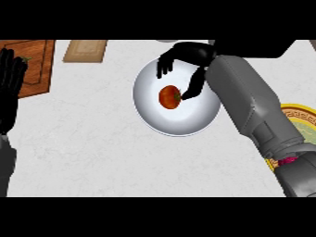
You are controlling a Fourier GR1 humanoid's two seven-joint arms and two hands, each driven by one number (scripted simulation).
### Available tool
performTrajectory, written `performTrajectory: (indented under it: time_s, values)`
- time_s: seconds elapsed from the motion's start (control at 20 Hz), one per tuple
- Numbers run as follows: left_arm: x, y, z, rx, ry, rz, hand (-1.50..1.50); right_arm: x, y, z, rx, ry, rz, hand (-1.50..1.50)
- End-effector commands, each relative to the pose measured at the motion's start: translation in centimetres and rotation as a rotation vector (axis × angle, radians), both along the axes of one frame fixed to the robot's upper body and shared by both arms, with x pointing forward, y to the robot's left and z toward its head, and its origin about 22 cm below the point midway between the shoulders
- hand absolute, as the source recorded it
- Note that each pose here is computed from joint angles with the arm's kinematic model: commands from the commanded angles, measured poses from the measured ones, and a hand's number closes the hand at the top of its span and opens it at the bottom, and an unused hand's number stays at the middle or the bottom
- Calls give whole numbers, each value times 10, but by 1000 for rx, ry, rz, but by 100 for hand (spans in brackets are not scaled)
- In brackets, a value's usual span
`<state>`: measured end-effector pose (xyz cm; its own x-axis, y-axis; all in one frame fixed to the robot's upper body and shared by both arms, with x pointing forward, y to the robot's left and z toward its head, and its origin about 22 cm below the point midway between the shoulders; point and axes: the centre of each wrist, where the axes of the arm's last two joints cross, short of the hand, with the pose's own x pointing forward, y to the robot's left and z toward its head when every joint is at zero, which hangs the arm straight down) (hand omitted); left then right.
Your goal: Pick the tomato from the plate and place it in the bowl
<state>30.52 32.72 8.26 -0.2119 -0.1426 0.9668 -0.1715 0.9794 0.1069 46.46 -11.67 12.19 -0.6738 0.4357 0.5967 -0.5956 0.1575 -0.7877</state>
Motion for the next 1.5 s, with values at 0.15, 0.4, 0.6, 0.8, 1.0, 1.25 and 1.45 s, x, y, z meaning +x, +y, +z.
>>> performTrajectory:
  time_s: [0.15,0.4,0.6,0.8,1.0,1.25,1.45]
  values:
    - [-6,2,1,3,6,-23,0,-11,-4,-41,288,199,-5,-150]
    - [10,-8,13,9,1,-15,0,7,-20,12,483,189,-151,-150]
    - [0,-20,4,0,-17,-38,0,16,-81,34,548,198,-284,-150]
    - [10,-18,16,1,-38,-59,0,16,-119,44,601,221,-411,-150]
    - [8,-22,11,-6,-40,-78,0,11,-162,54,633,237,-404,-150]
    - [14,-34,23,0,-65,-101,0,3,-203,61,665,229,-446,-150]
    - [7,-38,17,-6,-62,-122,0,-3,-221,59,677,238,-455,-150]
